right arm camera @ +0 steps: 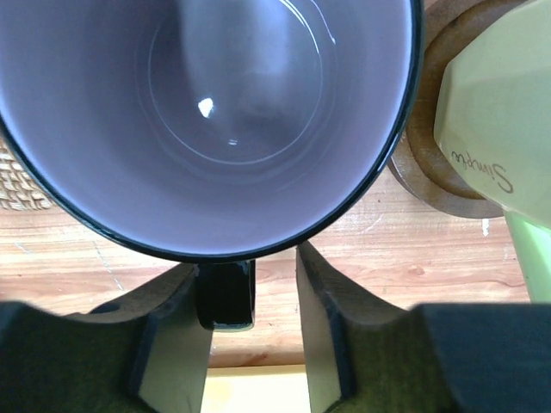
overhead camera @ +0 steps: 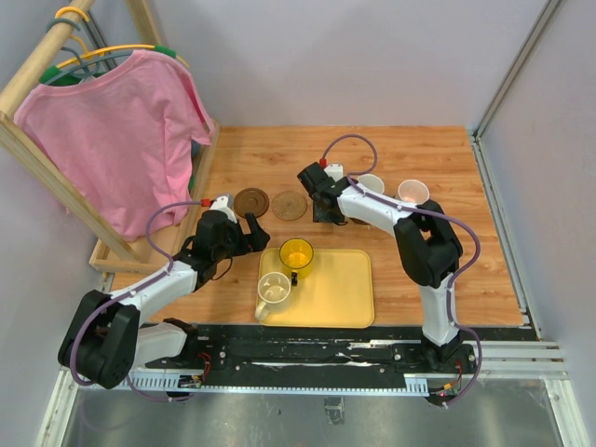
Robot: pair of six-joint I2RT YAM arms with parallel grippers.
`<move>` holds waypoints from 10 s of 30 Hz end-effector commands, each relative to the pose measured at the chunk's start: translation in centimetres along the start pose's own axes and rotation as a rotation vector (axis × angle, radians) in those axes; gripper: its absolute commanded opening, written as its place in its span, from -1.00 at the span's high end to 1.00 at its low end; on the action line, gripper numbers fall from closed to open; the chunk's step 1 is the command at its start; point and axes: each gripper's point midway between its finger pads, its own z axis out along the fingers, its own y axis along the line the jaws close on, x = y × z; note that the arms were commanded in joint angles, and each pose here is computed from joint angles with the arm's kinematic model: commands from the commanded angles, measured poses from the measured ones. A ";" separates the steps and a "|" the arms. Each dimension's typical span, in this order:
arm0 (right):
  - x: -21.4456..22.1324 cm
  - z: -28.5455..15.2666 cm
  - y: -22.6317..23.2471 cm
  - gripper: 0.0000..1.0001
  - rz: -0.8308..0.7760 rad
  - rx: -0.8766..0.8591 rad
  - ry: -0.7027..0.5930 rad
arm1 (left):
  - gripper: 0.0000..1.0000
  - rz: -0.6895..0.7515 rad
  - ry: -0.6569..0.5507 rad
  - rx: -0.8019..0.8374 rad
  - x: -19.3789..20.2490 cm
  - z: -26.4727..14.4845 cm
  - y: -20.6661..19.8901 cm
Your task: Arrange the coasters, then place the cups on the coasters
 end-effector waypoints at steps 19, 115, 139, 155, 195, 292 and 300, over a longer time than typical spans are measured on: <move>-2.2 -9.2 0.0 -0.48 -0.027 -0.119 -0.155 | -0.99 0.047 -0.064 0.093 -1.7 -1.5 -2.1; -0.7 -14.4 -5.1 -0.89 0.044 -0.211 -0.333 | 0.99 0.422 0.100 0.213 2.5 -1.3 -11.6; 7.8 -8.7 -9.5 -0.22 0.002 -0.065 -0.137 | 0.99 0.325 -0.105 0.104 -5.1 -0.6 -13.4; 12.1 -5.8 -10.2 0.25 0.007 -0.061 -0.008 | 0.99 0.174 -0.131 -0.004 -9.4 3.8 -10.1; 19.3 -6.4 -13.2 0.99 -0.062 -0.003 0.180 | 0.99 0.098 -0.071 0.000 -8.6 8.9 -9.1; 19.9 -5.9 -12.8 0.99 -0.048 -0.011 0.193 | -0.83 0.078 0.082 0.098 -2.6 9.0 -10.3; 19.9 -5.8 -12.7 0.99 -0.046 -0.012 0.195 | -0.82 0.077 0.091 0.100 -2.2 9.0 -10.4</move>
